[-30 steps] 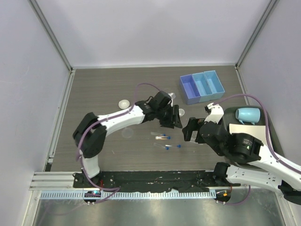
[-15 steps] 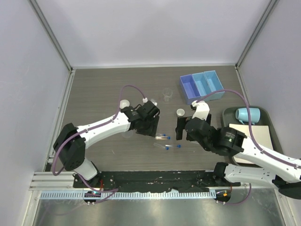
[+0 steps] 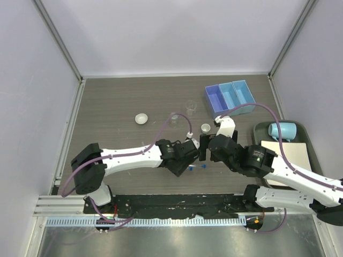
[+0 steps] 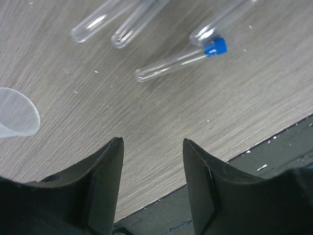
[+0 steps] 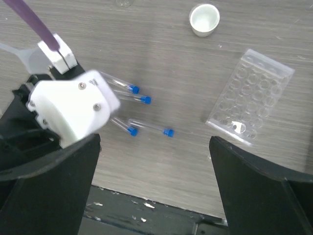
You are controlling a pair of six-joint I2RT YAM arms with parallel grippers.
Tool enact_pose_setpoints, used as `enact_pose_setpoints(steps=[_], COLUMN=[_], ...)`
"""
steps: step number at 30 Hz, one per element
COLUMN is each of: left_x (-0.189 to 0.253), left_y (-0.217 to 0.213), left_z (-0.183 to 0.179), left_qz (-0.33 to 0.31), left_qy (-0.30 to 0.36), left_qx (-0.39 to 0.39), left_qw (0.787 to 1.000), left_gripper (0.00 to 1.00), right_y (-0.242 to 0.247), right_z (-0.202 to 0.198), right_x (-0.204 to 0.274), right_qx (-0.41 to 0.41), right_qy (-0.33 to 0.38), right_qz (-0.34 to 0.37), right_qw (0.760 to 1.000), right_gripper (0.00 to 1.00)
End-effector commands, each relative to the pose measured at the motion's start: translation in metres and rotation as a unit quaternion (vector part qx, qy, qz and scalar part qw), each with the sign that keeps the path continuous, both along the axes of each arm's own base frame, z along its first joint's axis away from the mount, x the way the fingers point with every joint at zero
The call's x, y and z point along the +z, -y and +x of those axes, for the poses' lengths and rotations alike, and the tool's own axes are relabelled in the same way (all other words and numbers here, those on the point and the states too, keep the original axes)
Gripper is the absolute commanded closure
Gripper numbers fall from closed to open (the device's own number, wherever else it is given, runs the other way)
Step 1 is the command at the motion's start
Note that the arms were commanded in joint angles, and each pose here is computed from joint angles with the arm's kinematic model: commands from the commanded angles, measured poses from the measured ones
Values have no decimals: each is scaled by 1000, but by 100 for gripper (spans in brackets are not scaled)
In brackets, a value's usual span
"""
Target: Organize the chemistry lab equipment
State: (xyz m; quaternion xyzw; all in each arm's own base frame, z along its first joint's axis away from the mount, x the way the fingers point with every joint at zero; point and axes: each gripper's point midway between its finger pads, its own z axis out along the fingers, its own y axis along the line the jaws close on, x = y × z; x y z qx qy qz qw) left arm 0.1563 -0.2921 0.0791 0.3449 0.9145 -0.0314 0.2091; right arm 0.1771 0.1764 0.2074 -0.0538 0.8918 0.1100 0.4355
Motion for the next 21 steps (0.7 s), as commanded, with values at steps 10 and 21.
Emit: enact_pose_setpoints(steps=[10, 21], left_x=[-8, -40], left_y=[29, 48], left_z=[-1, 19], left_qz=[26, 55], left_qy=[51, 47], left_qx=[-183, -215], left_qw=[982, 974], left_gripper=[44, 46], right_y=[21, 73], right_z=[-14, -32], right_x=[28, 74], right_qx=[10, -18], right_qy=[15, 48], right_qz=[38, 81], right_qw=[999, 995], right_gripper=[0, 0])
